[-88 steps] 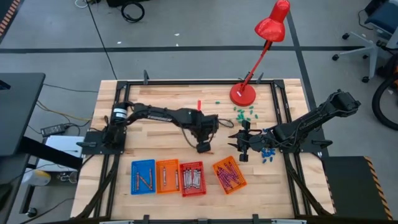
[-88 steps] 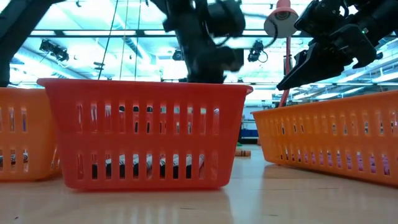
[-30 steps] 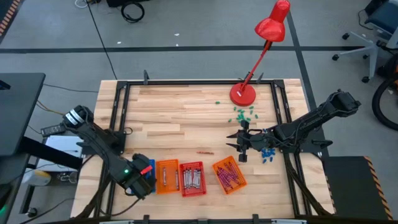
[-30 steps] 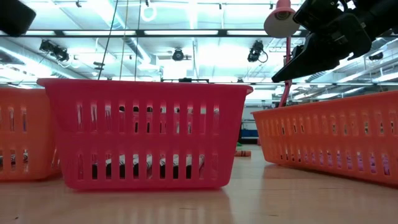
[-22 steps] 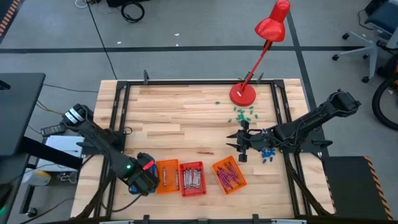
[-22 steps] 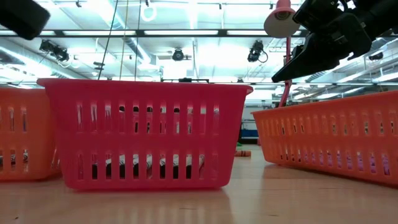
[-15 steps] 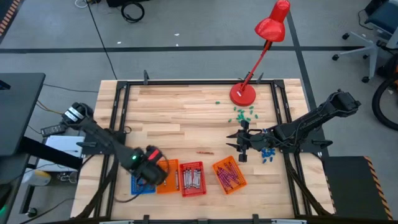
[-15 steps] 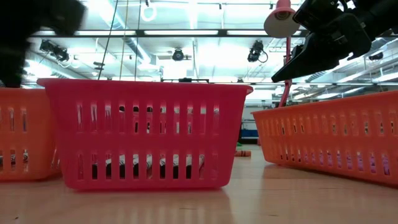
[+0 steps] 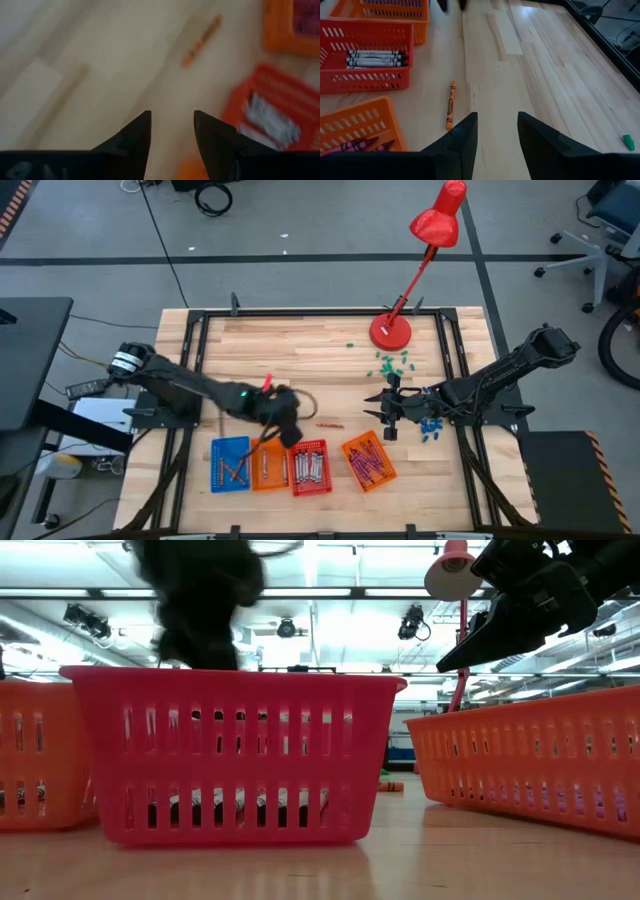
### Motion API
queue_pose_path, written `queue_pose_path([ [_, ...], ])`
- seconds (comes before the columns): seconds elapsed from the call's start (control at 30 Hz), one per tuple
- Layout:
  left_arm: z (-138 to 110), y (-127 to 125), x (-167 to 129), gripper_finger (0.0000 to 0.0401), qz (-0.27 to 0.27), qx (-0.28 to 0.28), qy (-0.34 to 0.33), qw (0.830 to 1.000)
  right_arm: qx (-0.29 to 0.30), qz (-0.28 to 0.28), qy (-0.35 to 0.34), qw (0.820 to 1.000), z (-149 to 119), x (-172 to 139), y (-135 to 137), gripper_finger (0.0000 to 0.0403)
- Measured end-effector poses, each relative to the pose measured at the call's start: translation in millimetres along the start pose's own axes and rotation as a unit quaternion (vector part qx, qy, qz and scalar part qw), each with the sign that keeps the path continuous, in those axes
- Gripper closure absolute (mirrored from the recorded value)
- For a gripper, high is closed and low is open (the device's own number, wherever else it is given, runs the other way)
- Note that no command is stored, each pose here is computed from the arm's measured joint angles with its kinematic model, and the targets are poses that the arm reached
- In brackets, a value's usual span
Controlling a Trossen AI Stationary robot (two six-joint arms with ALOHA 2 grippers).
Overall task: Sort crayons
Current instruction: Put the orange crayon into the blue bin
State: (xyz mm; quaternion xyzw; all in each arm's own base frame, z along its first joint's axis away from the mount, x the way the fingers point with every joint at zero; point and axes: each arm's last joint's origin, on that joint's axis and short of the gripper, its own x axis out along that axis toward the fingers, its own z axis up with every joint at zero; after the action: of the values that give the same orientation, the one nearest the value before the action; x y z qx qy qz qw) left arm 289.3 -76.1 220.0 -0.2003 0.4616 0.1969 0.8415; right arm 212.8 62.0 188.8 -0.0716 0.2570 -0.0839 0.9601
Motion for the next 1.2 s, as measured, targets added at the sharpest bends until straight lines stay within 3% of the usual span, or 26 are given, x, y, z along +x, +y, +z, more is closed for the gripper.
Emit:
queue_pose_path([
  [0.17, 30.1, 10.6, 34.5, 0.0241, -0.039, 0.029, -0.022, 0.999, -0.002, 0.0, 0.002, 1.0, -0.3, 0.0, -0.1, 0.0259],
  [0.37, 48.6, 13.7, 74.6, 0.0241, -0.064, 0.118, -0.052, 0.99, -0.008, -0.003, 0.005, 1.0, -0.9, 0.0, -0.3, 0.0259],
  [0.67, 70.8, -5.9, 106.8, 0.0241, -0.096, 0.212, -0.036, 0.972, -0.013, -0.008, 0.008, 1.0, -1.6, 0.6, -1.6, 0.0259],
  [0.9, 82.0, -20.2, 120.0, 0.0241, -0.114, 0.257, -0.019, 0.96, -0.014, -0.008, 0.01, 1.0, -1.9, 0.6, -1.7, 0.0259],
  [1.2, 71.9, -20.1, 140.5, 0.0241, -0.114, 0.265, 0.026, 0.957, -0.014, -0.006, 0.012, 1.0, -3.1, 3.5, -0.1, 0.0259],
])
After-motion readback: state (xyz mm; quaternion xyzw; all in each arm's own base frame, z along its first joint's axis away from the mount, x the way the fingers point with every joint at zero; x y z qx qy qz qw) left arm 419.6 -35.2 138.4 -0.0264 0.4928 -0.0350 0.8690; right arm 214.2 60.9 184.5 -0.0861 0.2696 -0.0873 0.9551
